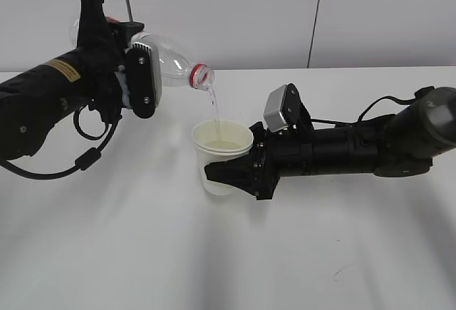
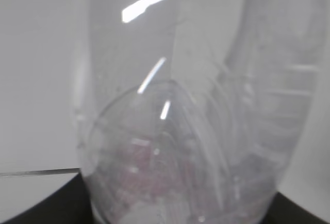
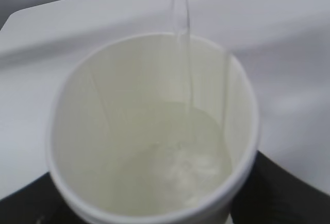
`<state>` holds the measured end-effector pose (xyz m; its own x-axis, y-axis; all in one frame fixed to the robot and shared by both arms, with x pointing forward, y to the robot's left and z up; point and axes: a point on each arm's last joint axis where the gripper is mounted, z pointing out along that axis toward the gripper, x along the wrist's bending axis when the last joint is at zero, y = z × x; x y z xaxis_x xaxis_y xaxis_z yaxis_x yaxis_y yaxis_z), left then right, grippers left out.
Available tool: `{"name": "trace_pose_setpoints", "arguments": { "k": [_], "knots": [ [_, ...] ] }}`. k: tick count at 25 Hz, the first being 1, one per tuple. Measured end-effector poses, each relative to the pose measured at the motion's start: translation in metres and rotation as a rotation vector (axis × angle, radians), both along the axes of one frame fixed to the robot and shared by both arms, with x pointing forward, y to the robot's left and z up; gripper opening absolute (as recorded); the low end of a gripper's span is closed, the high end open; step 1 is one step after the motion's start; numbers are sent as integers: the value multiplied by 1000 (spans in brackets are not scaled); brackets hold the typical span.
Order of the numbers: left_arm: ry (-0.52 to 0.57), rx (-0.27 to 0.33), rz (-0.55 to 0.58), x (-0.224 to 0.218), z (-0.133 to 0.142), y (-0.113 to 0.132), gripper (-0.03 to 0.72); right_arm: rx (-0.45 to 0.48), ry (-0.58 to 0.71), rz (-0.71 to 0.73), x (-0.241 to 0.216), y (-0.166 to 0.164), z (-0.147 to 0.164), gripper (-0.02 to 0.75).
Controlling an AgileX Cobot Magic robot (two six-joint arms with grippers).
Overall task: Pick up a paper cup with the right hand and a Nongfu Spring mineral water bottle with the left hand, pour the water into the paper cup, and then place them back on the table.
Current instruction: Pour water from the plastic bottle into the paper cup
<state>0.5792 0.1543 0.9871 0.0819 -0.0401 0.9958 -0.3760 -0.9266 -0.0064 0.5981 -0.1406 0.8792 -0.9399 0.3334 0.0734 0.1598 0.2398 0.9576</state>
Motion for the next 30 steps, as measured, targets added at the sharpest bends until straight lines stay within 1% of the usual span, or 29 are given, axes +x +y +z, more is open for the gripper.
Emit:
{"name": "trace_pose_setpoints", "arguments": {
  "k": [7, 23, 24, 30],
  "knots": [
    [6, -19, 23, 1, 0, 2, 356, 0, 1, 0, 0, 0, 0, 482],
    [7, -36, 37, 1, 1, 3, 356, 0, 1, 0, 0, 0, 0, 482],
    [9, -41, 37, 1, 1, 3, 356, 0, 1, 0, 0, 0, 0, 482],
    [36, -111, 50, 1, 1, 3, 356, 3, 0, -7, 1, 0, 0, 482]
  ]
}}
